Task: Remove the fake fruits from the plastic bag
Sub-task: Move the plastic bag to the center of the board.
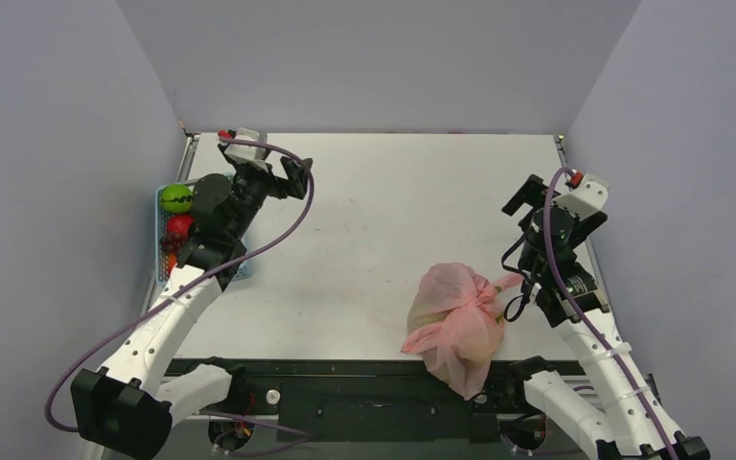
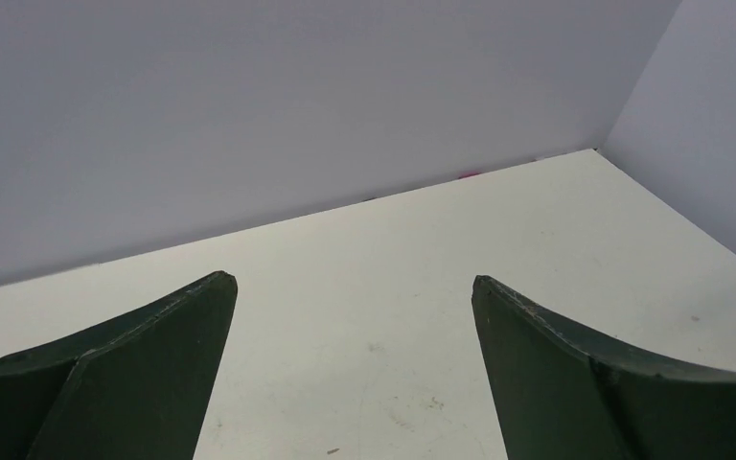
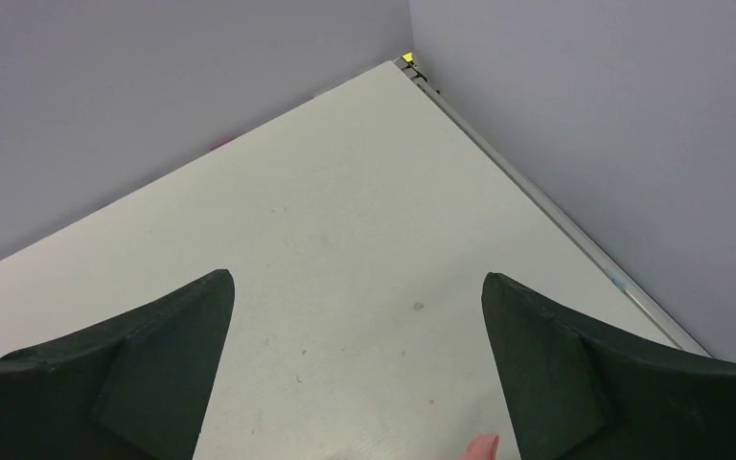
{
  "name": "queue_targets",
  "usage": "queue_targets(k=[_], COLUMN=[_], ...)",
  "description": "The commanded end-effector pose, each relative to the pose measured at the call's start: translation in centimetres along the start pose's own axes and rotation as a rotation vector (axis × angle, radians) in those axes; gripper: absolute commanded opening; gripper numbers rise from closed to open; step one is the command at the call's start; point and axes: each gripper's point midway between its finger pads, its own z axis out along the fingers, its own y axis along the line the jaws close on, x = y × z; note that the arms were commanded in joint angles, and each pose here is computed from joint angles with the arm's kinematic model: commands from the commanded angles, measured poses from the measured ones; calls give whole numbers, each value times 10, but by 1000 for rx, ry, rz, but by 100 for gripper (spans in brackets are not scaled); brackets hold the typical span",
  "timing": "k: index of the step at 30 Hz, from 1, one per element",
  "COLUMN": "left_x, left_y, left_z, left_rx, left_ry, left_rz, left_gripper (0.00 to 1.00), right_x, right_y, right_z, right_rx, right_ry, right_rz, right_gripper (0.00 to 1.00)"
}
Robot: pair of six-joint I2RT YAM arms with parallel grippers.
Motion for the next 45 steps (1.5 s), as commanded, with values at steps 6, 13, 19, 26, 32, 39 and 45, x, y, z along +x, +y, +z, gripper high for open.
queue_targets(k=[6,13,19,26,32,39,45], left_x=[24,54,74,78,82,98,114], left_y=[-60,-107,-125,-138,-139,-144,-152], left_z=[-5,-12,-7,-9,-9,-6,-4], left_rx=[175,284,339,402,412,425,459], left_ry=[64,138,219,250,263,310,372], left_rz=[50,64,43,31,35,47,53], left_gripper=[93,93,92,92,92,91,89], right_x=[14,81,150,203,222,245,228], right_y=[10,12,17,17,26,54,88], right_z=[-27,-56,-91,-117,-113,-104,-81], right_rx=[-93,-159,-262,-328,-342,-399,-433], right_ry=[160,454,743,969,975,1021,940], right_rz=[91,79,44,-45,-66,-38,51], right_gripper=[97,97,97,96,87,59,20])
